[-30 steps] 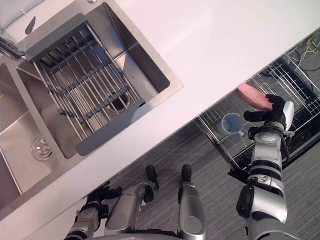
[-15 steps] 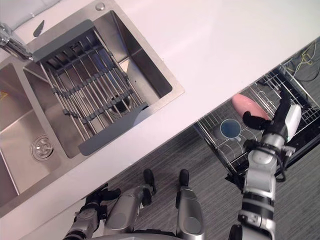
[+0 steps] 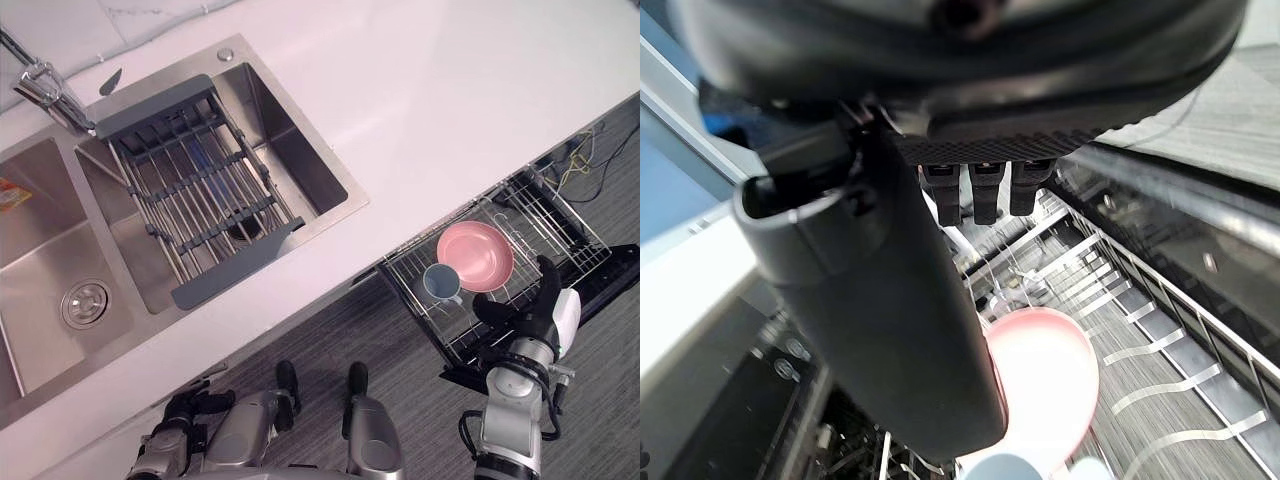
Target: Walk over to the sink, pick up the cup, carry it to the dishwasher, place the cup inside the dishwasher, then close the dishwasher door
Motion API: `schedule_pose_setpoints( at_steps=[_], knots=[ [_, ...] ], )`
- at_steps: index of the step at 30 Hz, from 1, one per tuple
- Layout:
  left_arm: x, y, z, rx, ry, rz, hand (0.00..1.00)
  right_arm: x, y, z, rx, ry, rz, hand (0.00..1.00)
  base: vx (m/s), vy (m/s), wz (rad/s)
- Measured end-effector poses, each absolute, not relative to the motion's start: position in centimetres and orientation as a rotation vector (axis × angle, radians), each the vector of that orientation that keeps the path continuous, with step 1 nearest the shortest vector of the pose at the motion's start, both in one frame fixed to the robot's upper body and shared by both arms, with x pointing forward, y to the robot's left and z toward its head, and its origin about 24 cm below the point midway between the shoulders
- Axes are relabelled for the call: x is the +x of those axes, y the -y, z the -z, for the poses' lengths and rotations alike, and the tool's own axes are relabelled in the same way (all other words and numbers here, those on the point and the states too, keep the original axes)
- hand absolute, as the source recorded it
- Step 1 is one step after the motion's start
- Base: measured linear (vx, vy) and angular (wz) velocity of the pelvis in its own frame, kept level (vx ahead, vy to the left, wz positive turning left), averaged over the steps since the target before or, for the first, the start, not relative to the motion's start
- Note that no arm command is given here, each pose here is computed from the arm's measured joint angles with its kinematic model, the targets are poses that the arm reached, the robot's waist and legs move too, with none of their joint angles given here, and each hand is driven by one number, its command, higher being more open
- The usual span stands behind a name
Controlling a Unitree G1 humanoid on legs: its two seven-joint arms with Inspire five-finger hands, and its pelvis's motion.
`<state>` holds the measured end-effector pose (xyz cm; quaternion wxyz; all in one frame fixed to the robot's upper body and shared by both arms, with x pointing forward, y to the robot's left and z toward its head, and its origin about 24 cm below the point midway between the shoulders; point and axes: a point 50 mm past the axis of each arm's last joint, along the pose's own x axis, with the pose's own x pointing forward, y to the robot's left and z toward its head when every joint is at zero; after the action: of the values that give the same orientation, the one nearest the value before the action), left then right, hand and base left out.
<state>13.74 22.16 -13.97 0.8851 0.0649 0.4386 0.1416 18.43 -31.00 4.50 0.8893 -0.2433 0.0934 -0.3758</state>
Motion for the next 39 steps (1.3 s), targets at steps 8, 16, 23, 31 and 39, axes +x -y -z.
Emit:
schedule_pose_setpoints(
  at_steps=[8, 16, 23, 31, 39],
  knots=[
    [11.9, -22.4, 14.5, 0.106, -0.961, -0.335, 0.90, 13.6, 32.1, -3.3, -0.373, -0.207, 0.939, 0.90, 0.01, 0.002, -0.02],
    [10.4, -22.6, 14.9, 0.076, -0.999, -0.379, 0.90, 9.0, 33.2, 2.5, -0.036, -0.372, 1.123, 0.90, 0.01, 0.010, -0.10],
    [10.2, -22.5, 15.0, 0.056, -1.005, -0.394, 0.90, 7.8, 34.4, 6.0, 0.209, -0.469, 1.156, 0.90, -0.02, 0.005, -0.16],
    [10.5, -22.4, 15.0, 0.039, -0.992, -0.391, 0.90, 11.1, 36.8, 5.4, 0.305, -0.405, 1.107, 0.90, -0.03, 0.000, -0.14],
    [11.1, -22.5, 14.8, 0.043, -0.974, -0.387, 0.90, 17.0, 36.3, 2.6, 0.281, -0.287, 0.959, 0.90, -0.03, -0.008, -0.27]
  ],
)
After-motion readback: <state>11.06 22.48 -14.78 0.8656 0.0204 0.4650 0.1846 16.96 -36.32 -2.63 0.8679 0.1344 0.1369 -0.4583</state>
